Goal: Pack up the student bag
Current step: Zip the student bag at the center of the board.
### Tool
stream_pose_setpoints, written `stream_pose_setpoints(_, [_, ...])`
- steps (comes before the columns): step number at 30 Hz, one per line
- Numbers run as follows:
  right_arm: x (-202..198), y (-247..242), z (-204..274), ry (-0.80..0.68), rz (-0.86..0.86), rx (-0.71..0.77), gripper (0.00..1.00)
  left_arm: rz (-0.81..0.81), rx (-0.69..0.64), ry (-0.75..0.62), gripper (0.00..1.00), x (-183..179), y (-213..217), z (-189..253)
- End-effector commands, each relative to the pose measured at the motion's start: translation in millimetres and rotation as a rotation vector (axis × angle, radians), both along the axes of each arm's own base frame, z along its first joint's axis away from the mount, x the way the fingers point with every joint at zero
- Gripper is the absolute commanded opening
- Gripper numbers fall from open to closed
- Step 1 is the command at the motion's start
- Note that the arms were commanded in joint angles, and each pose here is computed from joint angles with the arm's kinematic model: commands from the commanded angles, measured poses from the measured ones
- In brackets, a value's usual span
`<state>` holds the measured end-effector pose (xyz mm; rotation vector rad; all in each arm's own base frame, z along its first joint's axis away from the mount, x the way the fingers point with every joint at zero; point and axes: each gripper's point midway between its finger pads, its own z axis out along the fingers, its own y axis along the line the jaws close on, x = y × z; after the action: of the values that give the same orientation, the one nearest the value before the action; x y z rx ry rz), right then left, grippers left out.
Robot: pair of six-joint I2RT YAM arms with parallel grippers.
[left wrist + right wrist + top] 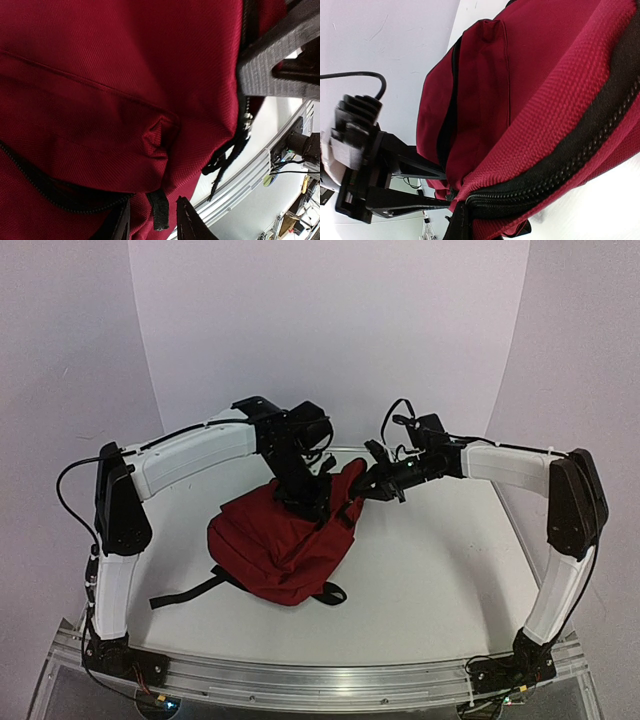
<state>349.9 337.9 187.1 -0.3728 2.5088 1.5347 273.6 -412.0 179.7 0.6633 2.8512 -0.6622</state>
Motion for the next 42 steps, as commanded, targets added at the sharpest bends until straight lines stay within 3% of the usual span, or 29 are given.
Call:
stream_pose_setpoints(1, [-7, 10, 72, -0.172, 0.056, 0.137, 0.0, -0.051, 0.016, -0.011, 0.32, -13, -1, 7])
stream_pose_setpoints(4, [-7, 10, 72, -0.172, 0.056, 0.137, 0.0, -0.048, -0.008, -0.022, 0.29, -14, -4, 12])
stream_pose_setpoints(11, [-9, 9, 72, -0.169, 0.058, 0.138, 0.0, -0.015, 0.089, -0.022, 0.24, -1, -3, -10])
stream_pose_setpoints(16, [-12, 6, 70, -0.171, 0.057, 0.133, 0.0, 0.03, 0.081, -0.041, 0.11, 9, -3, -7])
stream_pose_setpoints(20, [-13, 3, 57, -0.168, 0.054, 0.108, 0.0, 0.067, 0.019, -0.04, 0.0, 15, 4, 9])
stream_pose_setpoints(30, [10, -58, -38, -0.174, 0.01, -0.182, 0.0, 0.096, -0.25, 0.061, 0.0, 25, 20, 45])
stream_pose_setpoints(35, [16, -66, -48, -0.18, 0.022, -0.216, 0.0, 0.072, -0.318, 0.102, 0.0, 31, 13, 39])
stream_pose_setpoints(36, [17, -64, -44, -0.178, 0.025, -0.206, 0.03, 0.063, -0.339, 0.114, 0.0, 32, 8, 37])
stream_pose_setpoints(40, [1, -62, -24, -0.163, 0.088, -0.168, 0.48, 0.039, -0.415, 0.17, 0.0, 37, -14, 29])
stream_pose_setpoints(42, [-11, -63, -12, -0.168, 0.108, -0.147, 0.63, 0.043, -0.433, 0.172, 0.0, 42, -20, 27])
